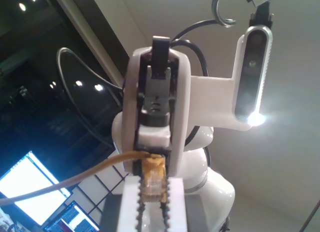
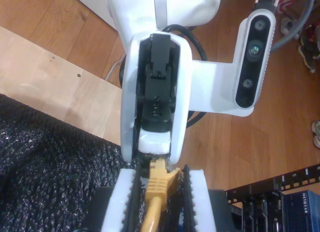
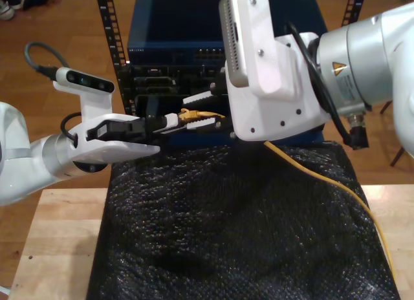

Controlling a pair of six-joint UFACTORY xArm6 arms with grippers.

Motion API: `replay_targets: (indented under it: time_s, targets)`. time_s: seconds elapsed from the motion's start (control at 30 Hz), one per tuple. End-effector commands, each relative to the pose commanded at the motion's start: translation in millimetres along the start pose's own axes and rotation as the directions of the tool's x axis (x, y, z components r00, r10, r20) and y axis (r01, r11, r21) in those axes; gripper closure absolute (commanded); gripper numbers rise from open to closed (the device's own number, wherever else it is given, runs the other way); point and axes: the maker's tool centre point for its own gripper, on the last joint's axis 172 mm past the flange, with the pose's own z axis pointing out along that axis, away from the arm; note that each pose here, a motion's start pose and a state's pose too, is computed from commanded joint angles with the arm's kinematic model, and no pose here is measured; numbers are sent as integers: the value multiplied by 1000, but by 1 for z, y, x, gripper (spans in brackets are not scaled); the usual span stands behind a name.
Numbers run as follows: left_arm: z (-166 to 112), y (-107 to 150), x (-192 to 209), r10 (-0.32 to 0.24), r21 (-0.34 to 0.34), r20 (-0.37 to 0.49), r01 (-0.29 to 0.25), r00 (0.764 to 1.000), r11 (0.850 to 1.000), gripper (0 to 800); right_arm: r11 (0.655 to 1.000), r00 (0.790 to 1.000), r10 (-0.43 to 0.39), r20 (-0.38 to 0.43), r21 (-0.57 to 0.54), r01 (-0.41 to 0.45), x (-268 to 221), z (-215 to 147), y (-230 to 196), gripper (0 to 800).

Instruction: Grab the cable and plug it in

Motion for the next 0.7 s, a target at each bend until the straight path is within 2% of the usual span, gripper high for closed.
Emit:
replay_targets:
  time_s: [0.7]
  targets:
    - [1, 0, 0, -4, -2, 1, 4, 1000, 1000, 759, 1000, 1000, 1, -1, -2, -1, 0, -1, 0, 625]
